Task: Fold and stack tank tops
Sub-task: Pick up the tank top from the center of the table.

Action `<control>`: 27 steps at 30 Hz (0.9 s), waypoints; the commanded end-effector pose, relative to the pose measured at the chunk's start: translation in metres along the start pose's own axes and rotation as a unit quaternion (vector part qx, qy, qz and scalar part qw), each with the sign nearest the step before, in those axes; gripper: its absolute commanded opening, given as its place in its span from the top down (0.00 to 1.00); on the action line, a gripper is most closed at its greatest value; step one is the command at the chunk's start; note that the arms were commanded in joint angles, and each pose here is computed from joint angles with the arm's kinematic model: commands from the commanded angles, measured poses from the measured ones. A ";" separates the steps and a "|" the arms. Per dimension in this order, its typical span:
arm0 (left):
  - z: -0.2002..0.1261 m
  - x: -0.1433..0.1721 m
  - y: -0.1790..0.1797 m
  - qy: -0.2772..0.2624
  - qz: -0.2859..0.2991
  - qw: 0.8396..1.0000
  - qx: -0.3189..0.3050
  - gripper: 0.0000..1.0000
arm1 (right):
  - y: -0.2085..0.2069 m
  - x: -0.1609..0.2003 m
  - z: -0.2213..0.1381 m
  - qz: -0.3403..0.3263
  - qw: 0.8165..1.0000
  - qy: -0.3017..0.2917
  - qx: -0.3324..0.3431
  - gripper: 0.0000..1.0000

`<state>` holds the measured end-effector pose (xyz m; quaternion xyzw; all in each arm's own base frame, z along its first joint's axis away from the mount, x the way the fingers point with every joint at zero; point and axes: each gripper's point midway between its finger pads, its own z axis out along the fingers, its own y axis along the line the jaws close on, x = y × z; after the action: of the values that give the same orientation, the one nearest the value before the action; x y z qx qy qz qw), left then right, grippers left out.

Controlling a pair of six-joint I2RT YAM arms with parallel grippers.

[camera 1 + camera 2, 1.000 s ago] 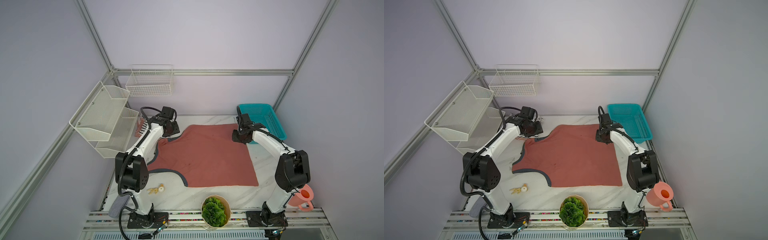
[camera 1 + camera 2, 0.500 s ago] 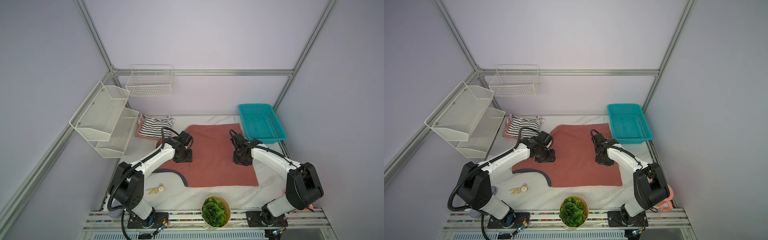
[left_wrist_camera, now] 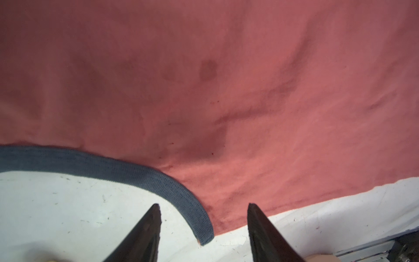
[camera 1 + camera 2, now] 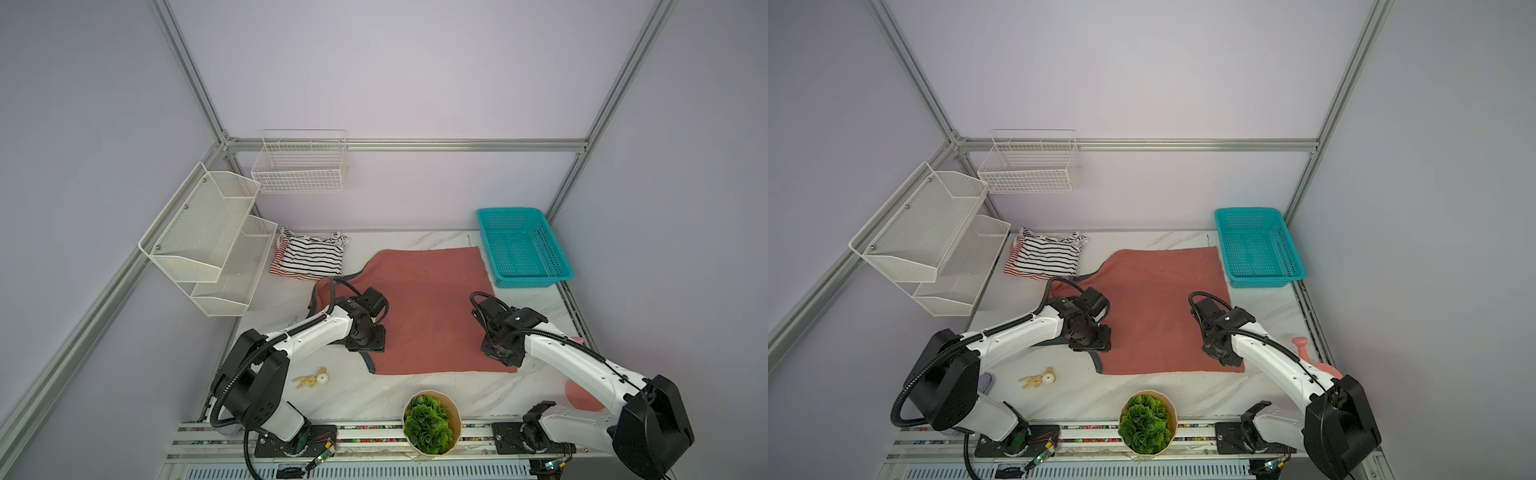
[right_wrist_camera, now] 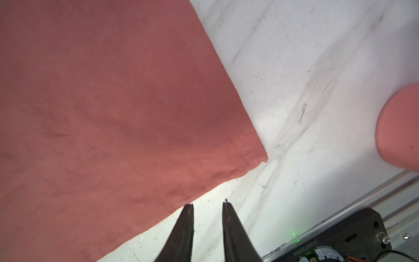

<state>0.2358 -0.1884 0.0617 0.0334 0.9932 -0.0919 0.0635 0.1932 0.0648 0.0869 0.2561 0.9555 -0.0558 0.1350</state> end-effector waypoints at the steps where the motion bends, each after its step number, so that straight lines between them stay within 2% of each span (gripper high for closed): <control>1: -0.004 0.010 -0.006 -0.002 0.003 1.000 0.025 0.39 | -0.017 0.005 -0.002 0.037 0.999 -0.006 0.029 0.73; 12: 0.020 0.048 -0.007 0.053 0.019 0.998 0.003 0.37 | -0.013 0.012 0.008 0.001 0.996 0.005 0.084 0.71; 20: 0.022 0.060 0.001 0.061 0.003 0.998 -0.008 0.37 | 0.004 0.009 0.008 -0.006 0.998 0.000 0.055 0.71; 27: 0.033 0.055 0.007 0.057 -0.021 0.998 -0.033 0.52 | 0.007 0.009 0.008 -0.009 0.999 -0.001 0.049 0.71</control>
<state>0.1880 -0.1918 0.0312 0.0341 0.9965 -0.0755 0.0082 0.1876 0.0727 0.0710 0.2501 0.9561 -0.1043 0.1114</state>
